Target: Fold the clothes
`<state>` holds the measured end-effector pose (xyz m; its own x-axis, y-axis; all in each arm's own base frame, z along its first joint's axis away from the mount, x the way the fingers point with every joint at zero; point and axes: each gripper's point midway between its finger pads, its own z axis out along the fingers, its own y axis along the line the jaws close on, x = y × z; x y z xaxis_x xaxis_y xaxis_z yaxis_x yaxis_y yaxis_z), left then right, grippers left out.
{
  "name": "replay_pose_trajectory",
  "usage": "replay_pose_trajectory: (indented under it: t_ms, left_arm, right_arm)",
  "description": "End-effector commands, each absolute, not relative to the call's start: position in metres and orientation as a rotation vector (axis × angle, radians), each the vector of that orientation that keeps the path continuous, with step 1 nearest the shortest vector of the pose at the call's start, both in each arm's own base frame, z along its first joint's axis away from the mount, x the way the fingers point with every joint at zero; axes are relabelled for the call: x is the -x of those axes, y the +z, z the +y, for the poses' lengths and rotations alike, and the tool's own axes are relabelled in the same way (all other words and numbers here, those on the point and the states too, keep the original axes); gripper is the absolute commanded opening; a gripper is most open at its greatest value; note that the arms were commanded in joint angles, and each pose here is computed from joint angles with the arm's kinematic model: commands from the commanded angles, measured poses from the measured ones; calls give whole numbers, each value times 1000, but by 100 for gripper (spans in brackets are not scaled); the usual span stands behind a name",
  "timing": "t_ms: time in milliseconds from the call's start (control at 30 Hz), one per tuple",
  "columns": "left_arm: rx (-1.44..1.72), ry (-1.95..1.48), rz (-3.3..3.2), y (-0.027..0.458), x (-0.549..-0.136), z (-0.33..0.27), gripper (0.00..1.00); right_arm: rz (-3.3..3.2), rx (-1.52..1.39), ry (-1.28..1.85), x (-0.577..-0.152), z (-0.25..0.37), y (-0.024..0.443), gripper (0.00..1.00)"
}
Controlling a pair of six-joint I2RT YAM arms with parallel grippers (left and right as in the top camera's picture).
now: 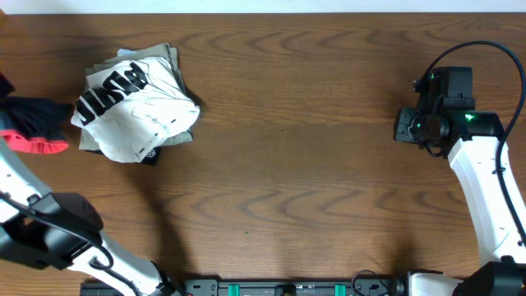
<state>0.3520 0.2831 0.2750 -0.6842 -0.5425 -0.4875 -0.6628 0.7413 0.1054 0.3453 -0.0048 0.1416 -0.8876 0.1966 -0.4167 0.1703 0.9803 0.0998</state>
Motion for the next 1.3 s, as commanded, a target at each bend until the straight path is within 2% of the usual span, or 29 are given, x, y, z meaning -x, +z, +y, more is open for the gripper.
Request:
replay_pose_trajectory:
  t_ms: [0, 267, 533, 733, 967, 1267]
  left_arm:
    - [661, 485, 2591, 277, -371, 269, 6]
    - [321, 554, 2728, 244, -418, 219, 6]
    - [36, 610, 2864, 186, -455, 155, 6]
    - [-135, 581, 2860, 175, -474, 98, 6]
    - [-219, 559, 2943, 167, -455, 55, 6]
    - [-195, 561, 3059, 163, -427, 50, 6]
  right_arm:
    - [2698, -276, 91, -344, -5, 141, 41]
    - [2713, -287, 92, -341, -5, 139, 41]
    - [2717, -288, 91, -340, -5, 139, 41]
    - [2715, -287, 91, -340, -5, 139, 41]
    - [2716, -287, 91, -340, -5, 139, 41]
    - [2713, -288, 89, -341, -5, 139, 42]
